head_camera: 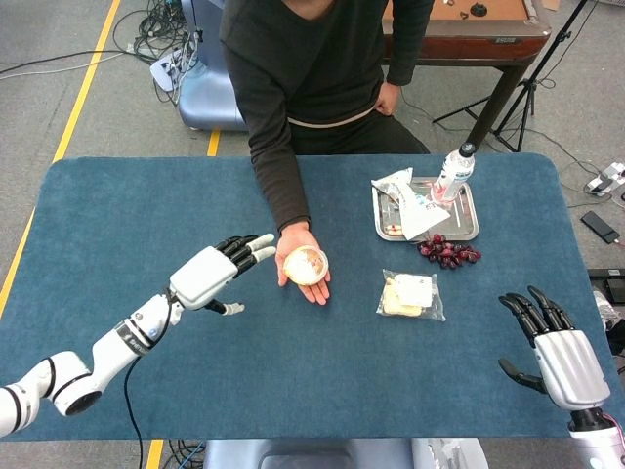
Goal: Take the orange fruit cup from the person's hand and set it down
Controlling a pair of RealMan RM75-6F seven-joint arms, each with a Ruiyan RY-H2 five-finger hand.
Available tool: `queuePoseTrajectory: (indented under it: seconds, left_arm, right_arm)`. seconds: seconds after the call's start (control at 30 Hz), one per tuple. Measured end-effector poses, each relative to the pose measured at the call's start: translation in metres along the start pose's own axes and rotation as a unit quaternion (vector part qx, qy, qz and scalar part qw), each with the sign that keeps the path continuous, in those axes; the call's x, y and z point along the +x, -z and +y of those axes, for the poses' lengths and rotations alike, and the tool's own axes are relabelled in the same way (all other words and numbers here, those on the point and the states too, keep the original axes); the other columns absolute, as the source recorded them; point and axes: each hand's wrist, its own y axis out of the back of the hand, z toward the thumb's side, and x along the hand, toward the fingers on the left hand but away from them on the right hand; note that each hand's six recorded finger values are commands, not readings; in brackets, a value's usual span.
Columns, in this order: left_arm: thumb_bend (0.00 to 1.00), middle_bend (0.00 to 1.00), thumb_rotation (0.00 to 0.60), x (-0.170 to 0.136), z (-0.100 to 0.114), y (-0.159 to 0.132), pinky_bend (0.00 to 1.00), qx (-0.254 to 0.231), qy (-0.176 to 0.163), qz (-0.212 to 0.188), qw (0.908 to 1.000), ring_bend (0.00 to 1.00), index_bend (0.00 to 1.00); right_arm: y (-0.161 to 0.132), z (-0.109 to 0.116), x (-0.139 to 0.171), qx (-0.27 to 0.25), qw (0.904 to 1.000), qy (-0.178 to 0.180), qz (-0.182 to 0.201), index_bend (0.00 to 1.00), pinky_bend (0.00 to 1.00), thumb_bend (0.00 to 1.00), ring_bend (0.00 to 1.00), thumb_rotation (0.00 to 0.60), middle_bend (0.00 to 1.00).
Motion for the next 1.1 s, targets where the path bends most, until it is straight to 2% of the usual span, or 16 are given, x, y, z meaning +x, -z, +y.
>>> queuePoseTrajectory:
  seconds: [0.23, 0.57, 0.7, 0.9, 1.1]
  left_arm:
    - [0.17, 0.00, 0.600, 0.044, -0.003, -0.010, 0.09, 0.016, 0.028, -0.005, 0.9995, 0.00, 0.00]
    - [0.17, 0.00, 0.600, 0.093, -0.009, -0.034, 0.09, 0.065, 0.090, -0.019, 0.9937, 0.00, 0.00]
    - [0.17, 0.00, 0.600, 0.109, -0.012, -0.042, 0.09, 0.086, 0.104, -0.022, 0.9906, 0.00, 0.00]
    - [0.17, 0.00, 0.600, 0.130, -0.018, -0.046, 0.09, 0.090, 0.119, -0.013, 0.9888, 0.00, 0.00]
    - [0.17, 0.00, 0.600, 0.145, -0.028, -0.048, 0.09, 0.101, 0.136, -0.004, 0.9855, 0.00, 0.05]
  right_arm:
    - [0.002, -0.001, -0.001, -0.001, 1.0000, -0.003, -0.002, 0.13, 0.16, 0.15, 0.00, 0.600, 0.15]
    - [0.006, -0.004, -0.002, -0.002, 1.0000, -0.007, -0.006, 0.13, 0.16, 0.15, 0.00, 0.600, 0.15]
    - [0.008, -0.004, -0.002, -0.003, 0.9999, -0.007, -0.007, 0.13, 0.16, 0.15, 0.00, 0.600, 0.15]
    - [0.014, -0.003, 0.002, -0.007, 0.9999, -0.003, -0.015, 0.13, 0.16, 0.15, 0.00, 0.600, 0.15]
    - [0.022, -0.002, 0.006, -0.008, 0.9997, -0.001, -0.024, 0.13, 0.16, 0.15, 0.00, 0.600, 0.15]
